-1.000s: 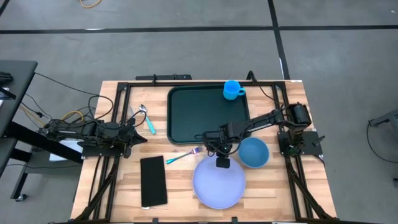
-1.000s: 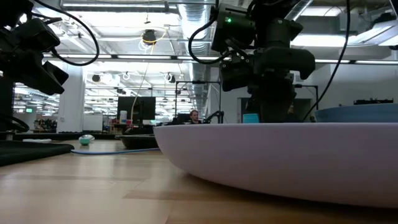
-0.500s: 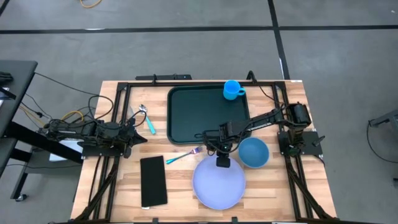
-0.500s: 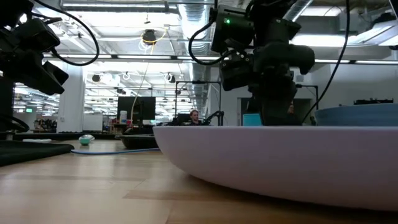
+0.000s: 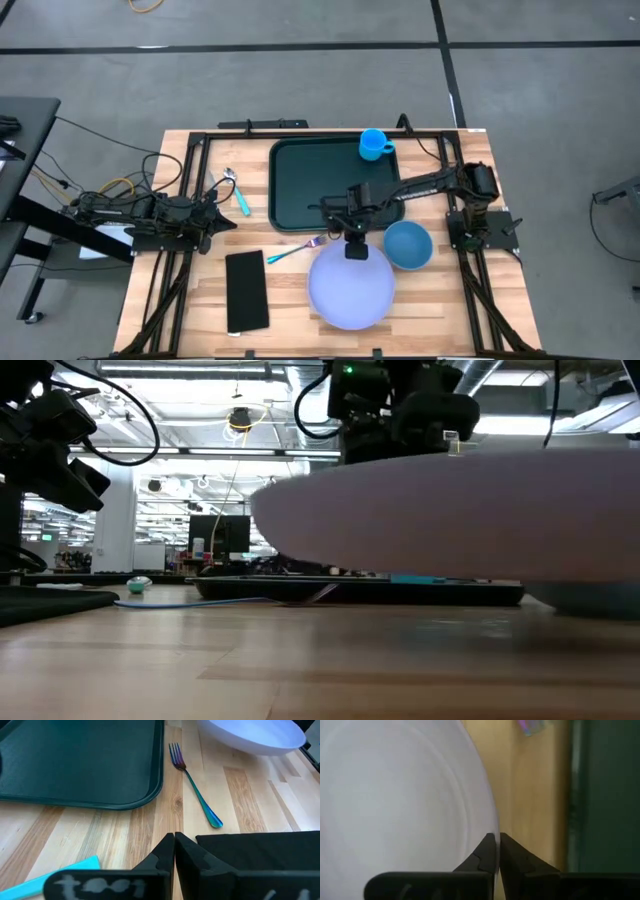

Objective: Set up tray
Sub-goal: Put the violet plate on the black serving tray

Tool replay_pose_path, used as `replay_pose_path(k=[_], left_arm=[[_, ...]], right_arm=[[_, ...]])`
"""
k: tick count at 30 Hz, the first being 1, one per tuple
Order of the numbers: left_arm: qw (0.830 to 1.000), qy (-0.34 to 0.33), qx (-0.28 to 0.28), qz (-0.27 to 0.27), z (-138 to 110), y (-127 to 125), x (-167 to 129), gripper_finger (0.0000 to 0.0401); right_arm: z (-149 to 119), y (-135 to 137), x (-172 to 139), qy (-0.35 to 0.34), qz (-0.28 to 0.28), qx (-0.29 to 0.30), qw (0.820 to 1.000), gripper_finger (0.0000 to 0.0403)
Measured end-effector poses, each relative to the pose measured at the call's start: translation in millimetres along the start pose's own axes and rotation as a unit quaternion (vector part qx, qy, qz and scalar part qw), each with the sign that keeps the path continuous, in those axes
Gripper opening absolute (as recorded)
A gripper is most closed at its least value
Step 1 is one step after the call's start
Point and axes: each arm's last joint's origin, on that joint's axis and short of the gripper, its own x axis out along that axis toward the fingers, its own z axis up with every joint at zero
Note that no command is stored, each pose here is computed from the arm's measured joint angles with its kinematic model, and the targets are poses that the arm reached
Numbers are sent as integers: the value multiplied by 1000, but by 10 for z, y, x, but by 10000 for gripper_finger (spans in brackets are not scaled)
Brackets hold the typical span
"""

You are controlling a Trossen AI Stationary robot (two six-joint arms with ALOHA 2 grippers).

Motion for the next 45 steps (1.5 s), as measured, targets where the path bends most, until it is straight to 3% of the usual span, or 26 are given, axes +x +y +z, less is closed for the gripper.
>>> replay_pose_path(k=[12,24,34,45], left_arm=[[1000,1,0,0,-1,0,0,0],[1000,1,0,0,-2,0,0,0],[1000,1,0,0,-2,0,0,0],[1000,1,0,0,-2,0,0,0]], right_arm=[[168,-432,-643,-50,-14,10,999,4],[43,-1240,-1231,-113,-48,80,989,3],[-279,-1875,-1451,-134,-73,149,977,2],[-480,-2134,-1389,-125,-77,165,975,1]])
